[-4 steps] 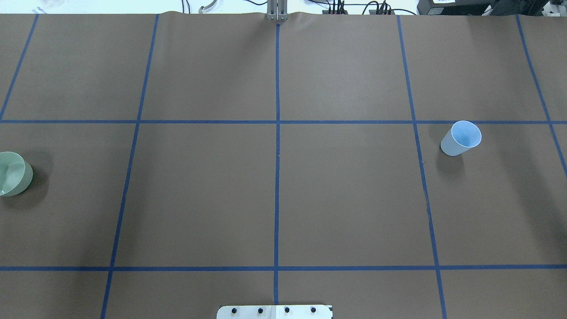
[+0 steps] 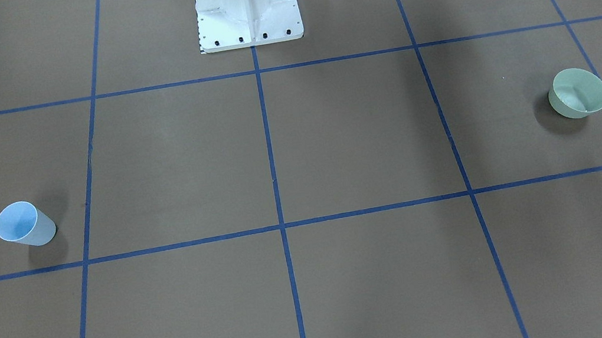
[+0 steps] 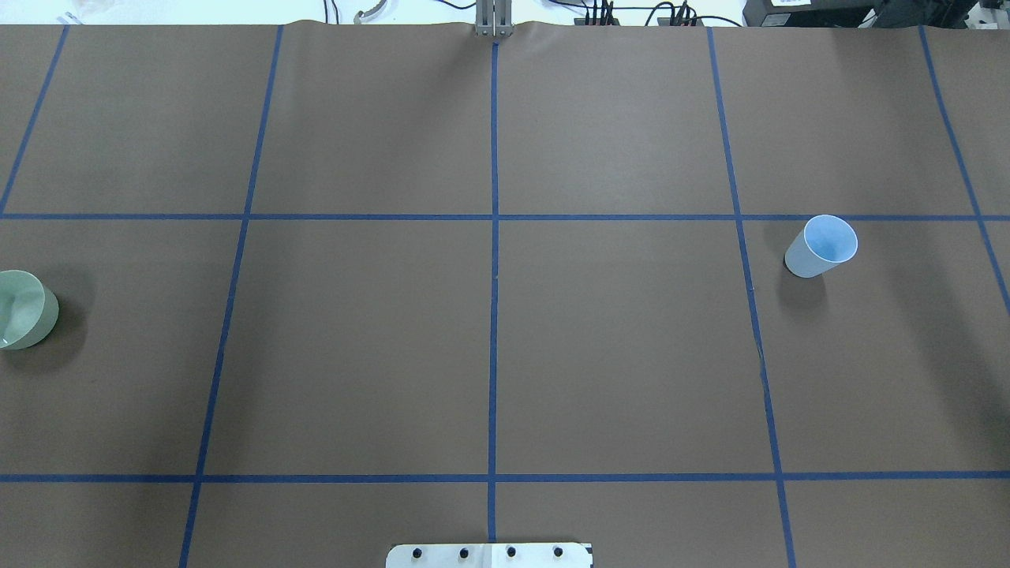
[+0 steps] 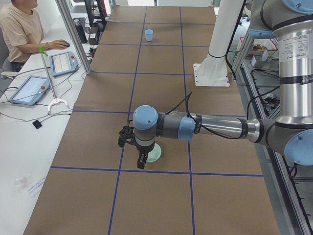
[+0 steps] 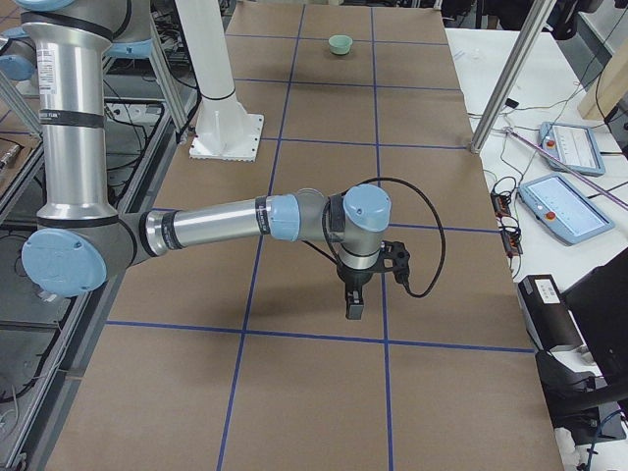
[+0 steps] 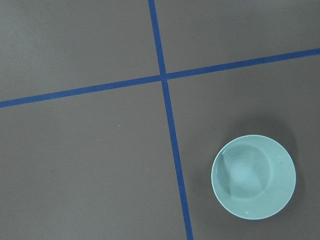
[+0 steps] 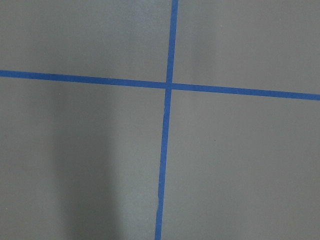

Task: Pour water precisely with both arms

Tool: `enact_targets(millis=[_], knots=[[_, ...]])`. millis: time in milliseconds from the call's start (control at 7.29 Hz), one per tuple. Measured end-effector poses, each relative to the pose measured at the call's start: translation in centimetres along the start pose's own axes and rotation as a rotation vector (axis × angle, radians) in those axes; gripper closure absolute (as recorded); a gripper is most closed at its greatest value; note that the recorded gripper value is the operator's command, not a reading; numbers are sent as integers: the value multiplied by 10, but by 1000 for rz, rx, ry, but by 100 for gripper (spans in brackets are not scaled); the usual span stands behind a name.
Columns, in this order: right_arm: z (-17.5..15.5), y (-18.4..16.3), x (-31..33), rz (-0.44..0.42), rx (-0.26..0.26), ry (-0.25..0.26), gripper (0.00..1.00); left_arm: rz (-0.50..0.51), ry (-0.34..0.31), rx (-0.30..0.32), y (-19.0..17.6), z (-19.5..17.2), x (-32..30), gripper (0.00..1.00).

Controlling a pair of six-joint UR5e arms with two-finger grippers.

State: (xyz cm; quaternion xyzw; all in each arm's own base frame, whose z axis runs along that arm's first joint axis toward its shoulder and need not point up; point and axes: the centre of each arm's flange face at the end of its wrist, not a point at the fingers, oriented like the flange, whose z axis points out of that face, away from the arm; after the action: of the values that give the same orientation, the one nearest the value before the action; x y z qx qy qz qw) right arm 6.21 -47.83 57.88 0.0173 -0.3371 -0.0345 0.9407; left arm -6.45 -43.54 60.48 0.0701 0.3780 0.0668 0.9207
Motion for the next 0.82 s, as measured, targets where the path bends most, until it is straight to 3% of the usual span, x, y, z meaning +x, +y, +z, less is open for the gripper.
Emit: enact_targets(millis=[412, 824], knots=[[-14, -11, -10, -87, 107, 6, 0, 40, -4, 45, -10, -10, 9, 0], [-9, -5, -9, -147, 164, -7, 0, 177, -24, 188, -32, -25, 21, 0]])
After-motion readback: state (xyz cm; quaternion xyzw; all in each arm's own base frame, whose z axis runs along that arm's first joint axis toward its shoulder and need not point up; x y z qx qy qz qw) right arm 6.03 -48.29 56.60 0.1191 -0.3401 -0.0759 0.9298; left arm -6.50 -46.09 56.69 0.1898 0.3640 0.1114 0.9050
